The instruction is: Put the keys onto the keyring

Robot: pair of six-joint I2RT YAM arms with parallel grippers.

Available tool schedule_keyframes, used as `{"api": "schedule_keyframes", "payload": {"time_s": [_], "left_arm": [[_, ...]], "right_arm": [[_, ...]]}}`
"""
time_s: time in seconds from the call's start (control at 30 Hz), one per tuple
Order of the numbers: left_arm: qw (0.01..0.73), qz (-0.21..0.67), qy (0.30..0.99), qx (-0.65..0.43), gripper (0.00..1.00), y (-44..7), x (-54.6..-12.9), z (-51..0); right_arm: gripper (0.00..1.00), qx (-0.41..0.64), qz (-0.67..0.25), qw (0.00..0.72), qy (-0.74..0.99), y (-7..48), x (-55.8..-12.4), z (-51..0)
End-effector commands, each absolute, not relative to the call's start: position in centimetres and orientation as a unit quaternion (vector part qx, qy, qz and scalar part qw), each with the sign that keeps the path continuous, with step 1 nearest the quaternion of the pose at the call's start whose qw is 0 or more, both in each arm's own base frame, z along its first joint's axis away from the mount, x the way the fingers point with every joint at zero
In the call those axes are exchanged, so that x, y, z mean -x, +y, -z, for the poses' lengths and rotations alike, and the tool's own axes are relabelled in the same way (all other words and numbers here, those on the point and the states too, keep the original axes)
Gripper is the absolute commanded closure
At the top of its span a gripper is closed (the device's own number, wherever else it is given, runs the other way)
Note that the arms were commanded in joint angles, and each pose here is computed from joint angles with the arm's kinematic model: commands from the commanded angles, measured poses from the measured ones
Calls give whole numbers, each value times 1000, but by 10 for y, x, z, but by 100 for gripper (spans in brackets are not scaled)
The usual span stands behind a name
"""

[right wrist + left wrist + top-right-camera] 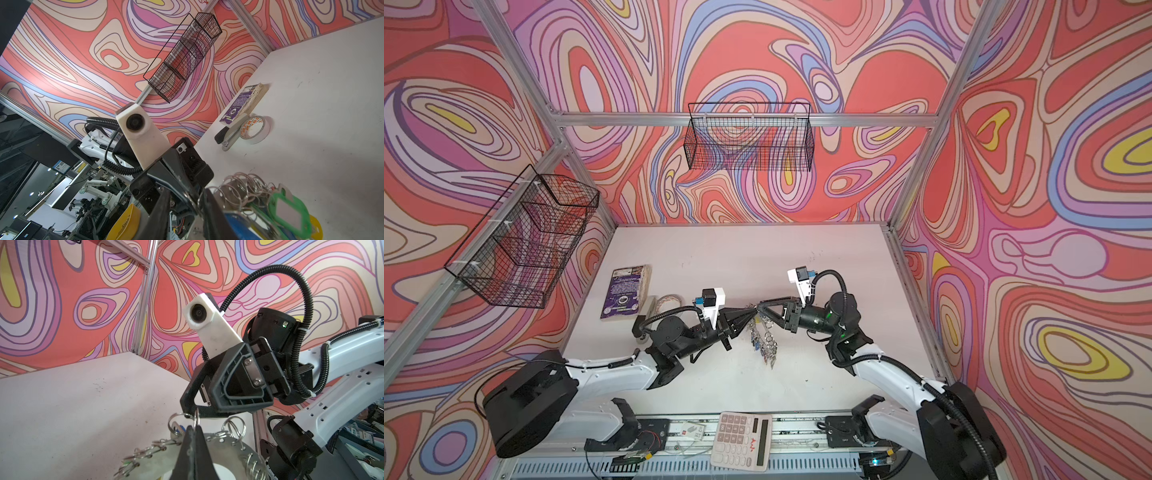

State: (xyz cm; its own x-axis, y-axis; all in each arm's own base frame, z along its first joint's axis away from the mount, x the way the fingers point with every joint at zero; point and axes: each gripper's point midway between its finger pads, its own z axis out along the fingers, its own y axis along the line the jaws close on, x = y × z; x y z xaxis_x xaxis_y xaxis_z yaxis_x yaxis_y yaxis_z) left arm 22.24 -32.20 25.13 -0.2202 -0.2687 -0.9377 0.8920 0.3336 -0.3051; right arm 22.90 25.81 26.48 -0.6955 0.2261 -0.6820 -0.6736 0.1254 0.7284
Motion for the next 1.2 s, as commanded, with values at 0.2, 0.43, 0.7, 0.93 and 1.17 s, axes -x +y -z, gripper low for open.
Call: {"api": "schedule_keyframes", "payload": {"time_s": [0.2,0.43,0.7,0.93,1.17], "left_arm": [[604,552,515,-253,100,-320,-218,-311],[588,558,524,-261,100,-327,-218,-301],[569,554,549,-260,100,-330,-221,-282],[533,529,594,-289,100,-328,-217,-263],[490,490,642,-328,94,-321,-210,-241]], "right_arm": [[87,174,-651,344,654,256,-219,-259],[90,169,-658,348,647,256,-220,-263],[100,167,-663,351,640,254,-218,-267],[100,184,-618,394,655,248,-219,-269],[100,233,-557,461,651,242,-220,-274]]}}
